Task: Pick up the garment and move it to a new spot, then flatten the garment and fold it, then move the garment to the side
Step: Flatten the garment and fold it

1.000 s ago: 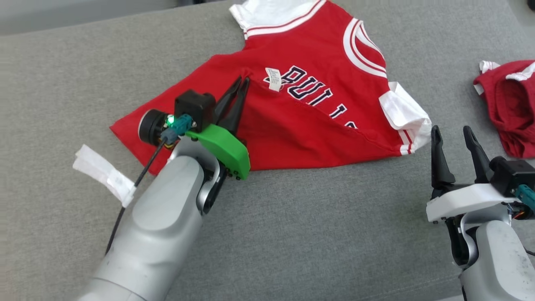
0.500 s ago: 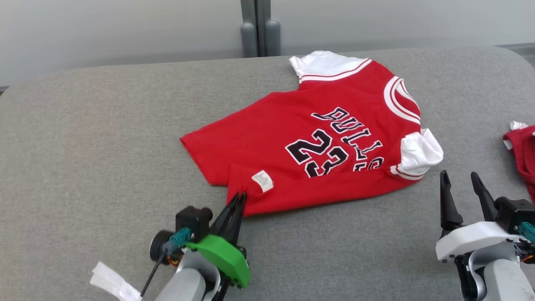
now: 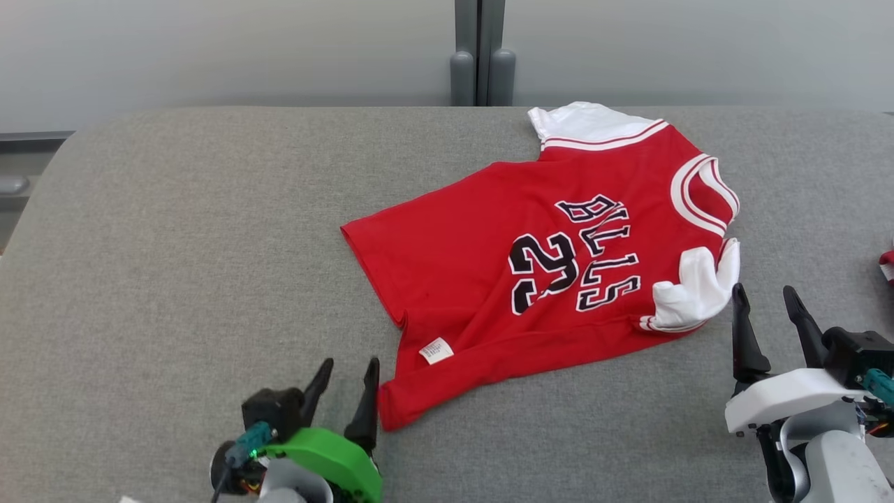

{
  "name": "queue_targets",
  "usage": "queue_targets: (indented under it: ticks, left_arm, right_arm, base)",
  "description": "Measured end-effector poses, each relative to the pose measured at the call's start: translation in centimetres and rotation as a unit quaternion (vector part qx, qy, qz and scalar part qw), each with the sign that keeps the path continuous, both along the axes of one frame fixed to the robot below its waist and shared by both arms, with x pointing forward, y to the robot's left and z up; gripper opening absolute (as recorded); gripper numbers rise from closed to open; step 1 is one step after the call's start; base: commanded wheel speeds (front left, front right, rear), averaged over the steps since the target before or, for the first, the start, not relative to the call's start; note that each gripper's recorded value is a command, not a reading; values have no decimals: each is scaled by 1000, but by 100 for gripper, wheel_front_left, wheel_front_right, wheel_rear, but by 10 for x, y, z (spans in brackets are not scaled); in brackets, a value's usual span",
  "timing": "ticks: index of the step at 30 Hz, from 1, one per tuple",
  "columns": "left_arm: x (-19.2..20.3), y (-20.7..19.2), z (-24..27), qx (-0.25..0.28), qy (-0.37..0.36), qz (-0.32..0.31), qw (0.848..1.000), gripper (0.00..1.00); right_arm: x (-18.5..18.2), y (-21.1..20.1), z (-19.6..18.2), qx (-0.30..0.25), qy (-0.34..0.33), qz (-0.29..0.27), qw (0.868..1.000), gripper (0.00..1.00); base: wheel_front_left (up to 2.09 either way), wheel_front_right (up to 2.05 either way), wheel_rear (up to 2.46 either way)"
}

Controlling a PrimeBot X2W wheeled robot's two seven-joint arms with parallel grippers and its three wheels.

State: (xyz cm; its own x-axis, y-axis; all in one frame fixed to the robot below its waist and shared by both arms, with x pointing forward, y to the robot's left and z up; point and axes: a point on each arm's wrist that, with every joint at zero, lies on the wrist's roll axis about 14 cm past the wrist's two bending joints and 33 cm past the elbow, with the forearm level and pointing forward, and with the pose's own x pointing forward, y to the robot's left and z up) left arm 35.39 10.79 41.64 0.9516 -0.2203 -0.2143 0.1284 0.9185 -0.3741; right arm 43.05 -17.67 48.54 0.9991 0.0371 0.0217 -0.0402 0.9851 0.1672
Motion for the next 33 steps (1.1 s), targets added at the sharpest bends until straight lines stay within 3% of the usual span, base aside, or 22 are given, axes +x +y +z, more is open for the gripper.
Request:
queue_targets:
  ticks: [4,10,15,22,23,24,25,33]
  left_arm:
    - [24,2,14,10,-22,-2,1000,100]
    - [45,-23,4,22,10,-59,998,100]
    - [38,-46,-21,10,68,-100,993,100]
    - [42,-55,-35,4,87,-107,990,98]
    - [44,-55,-35,4,84,-107,991,37]
    - [48,-55,-32,4,77,-104,992,10]
    - [52,-55,-29,4,70,-102,992,0]
    - [63,-56,-1,-9,22,-96,995,0]
  right_arm:
    - [1,-4,-2,-3,2,-4,1000,100]
    - [1,-12,-3,-8,4,-14,1000,100]
    - [-1,-21,-5,-10,6,-26,1000,100]
    - [-2,-30,-10,-12,13,-37,999,100]
    - [-2,-31,-11,-12,14,-38,999,100]
    - [-2,-31,-12,-12,15,-39,999,100]
    - [-2,-32,-12,-12,16,-39,999,100]
    - [-2,-30,-8,-10,11,-37,999,100]
  base:
    - [0,0,0]
    - [0,0,0]
    - [0,0,0]
    - [0,0,0]
    - [0,0,0]
    - [0,0,0]
    - [0,0,0]
    - [0,0,0]
